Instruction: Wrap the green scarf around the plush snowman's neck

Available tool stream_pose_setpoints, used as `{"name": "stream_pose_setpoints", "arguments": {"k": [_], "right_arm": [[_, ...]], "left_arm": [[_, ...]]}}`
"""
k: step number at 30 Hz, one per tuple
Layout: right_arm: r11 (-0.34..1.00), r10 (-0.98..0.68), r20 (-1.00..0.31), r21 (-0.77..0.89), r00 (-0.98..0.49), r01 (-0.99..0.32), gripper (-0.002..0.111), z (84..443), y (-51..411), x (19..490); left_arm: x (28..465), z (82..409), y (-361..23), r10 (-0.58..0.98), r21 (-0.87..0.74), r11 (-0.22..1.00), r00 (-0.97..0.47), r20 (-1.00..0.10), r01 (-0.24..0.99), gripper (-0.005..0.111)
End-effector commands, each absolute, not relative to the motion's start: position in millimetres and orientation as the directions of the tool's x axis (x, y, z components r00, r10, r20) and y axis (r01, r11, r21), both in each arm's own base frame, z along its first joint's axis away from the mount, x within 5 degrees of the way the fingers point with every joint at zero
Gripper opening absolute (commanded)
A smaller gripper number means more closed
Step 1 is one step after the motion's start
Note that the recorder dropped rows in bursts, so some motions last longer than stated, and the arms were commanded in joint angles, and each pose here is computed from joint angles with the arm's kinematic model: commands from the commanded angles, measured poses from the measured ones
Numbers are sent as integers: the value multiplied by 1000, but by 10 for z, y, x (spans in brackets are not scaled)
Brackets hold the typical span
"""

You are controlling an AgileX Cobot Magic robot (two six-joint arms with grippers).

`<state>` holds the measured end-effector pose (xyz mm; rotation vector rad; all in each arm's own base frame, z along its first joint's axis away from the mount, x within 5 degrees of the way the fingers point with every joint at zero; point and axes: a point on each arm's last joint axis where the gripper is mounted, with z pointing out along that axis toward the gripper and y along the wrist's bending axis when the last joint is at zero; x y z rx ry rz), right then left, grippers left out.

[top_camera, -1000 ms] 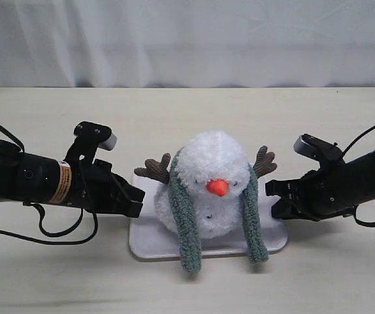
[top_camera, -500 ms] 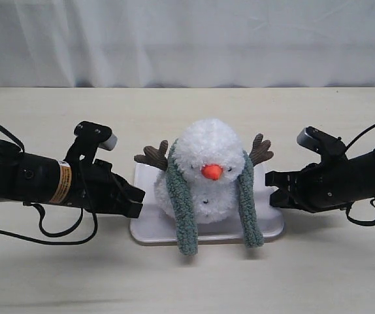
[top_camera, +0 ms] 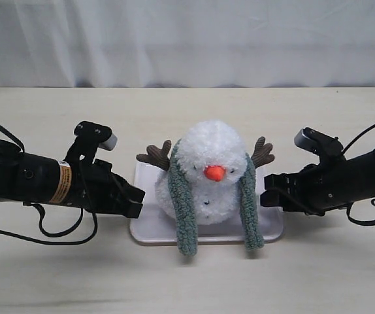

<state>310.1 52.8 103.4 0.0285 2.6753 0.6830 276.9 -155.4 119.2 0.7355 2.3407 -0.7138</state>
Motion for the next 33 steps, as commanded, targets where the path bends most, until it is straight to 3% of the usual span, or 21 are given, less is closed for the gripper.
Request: {"name": "stream_pose_setpoints", "arguments": {"k": [1, 16, 19, 27, 33], "right_arm": [[887, 93, -361, 454, -928, -88, 65, 1054, 514, 3086], [920, 97, -591, 360, -800, -154, 64, 1979, 435, 2965], [918, 93, -644, 351, -759, -185, 53, 2189, 437, 2898], [907, 20, -784, 275, -620, -318, 5, 2787, 453, 2567], [916, -33, -890, 154, -454, -370, 4, 3225, 419, 2233]], "left_arm": [[2777, 1183, -1538, 323, -310, 712, -685, -653, 630, 0], [2786, 1168, -1515, 354, -268, 718, -669, -653, 642, 0], [2790, 1162, -1505, 357, -259, 726, -671, -649, 637, 0], [2803, 1238, -1433, 318, -208, 782, -662, -679, 588, 0], [2647, 1540, -1312, 260, -121, 806, -529, -808, 580, 0]]}}
